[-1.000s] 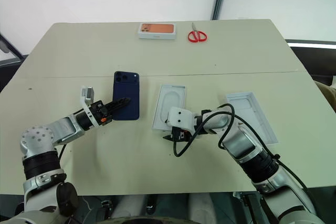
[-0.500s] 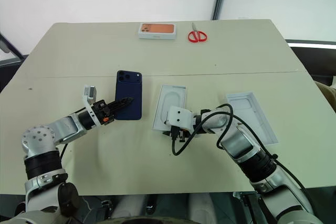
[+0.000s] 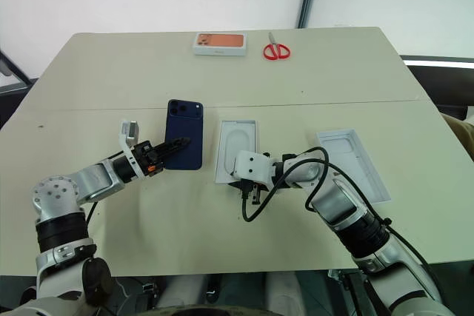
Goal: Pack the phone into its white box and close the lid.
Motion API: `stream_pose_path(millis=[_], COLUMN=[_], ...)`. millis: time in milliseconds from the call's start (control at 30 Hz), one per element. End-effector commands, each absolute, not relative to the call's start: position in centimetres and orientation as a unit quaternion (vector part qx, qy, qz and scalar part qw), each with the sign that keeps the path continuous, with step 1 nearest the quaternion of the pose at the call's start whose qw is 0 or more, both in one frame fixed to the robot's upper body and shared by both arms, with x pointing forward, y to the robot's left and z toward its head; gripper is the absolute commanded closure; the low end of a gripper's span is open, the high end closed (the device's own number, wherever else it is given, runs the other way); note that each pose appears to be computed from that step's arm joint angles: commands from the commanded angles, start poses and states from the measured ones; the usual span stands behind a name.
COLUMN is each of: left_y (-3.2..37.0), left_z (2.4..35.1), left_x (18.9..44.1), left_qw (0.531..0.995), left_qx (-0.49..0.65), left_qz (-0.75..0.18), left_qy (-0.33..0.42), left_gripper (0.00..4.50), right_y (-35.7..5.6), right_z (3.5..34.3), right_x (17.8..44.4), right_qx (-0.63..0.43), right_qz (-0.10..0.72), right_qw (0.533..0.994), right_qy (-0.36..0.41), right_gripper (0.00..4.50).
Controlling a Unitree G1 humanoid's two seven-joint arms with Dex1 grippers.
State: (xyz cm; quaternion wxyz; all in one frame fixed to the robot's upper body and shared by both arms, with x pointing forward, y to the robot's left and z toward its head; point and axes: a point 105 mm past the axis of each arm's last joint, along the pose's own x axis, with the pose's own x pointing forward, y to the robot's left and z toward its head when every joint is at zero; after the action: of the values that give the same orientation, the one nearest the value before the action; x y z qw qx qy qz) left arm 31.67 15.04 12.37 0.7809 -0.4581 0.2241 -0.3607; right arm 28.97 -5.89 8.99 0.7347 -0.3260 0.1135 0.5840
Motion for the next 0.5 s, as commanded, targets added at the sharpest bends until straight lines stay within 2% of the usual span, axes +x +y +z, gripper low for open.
stream_pose_path(millis=[33,167,300,467,500], left_y=[14.8,14.7,14.4,14.0,13.9], left_z=[14.4,14.5,15.0,14.9,14.9], left_x=[31.6,31.6,31.8,31.6,31.6], left_qw=[0.783,0.783,0.778,0.775,0.774], left_qx=[-0.447,-0.448,-0.456,-0.457,-0.458], left_qz=[-0.387,-0.388,-0.391,-0.394,-0.394], left_qy=[0.192,0.191,0.183,0.187,0.188], left_gripper=[4.30,4.30,4.30,4.30,4.30], right_y=[-5.1,-4.7,-1.9,-1.8,-1.9], right_z=[8.8,8.9,8.9,9.0,9.1], right_x=[28.3,28.0,27.1,27.1,27.2], right_qx=[-0.315,-0.317,-0.297,-0.276,-0.270], right_qz=[0.602,0.610,0.633,0.641,0.640], right_qw=[0.726,0.720,0.711,0.711,0.714], right_qy=[0.108,0.096,0.073,0.081,0.085], right_gripper=[3.56,3.56,3.56,3.56,3.29])
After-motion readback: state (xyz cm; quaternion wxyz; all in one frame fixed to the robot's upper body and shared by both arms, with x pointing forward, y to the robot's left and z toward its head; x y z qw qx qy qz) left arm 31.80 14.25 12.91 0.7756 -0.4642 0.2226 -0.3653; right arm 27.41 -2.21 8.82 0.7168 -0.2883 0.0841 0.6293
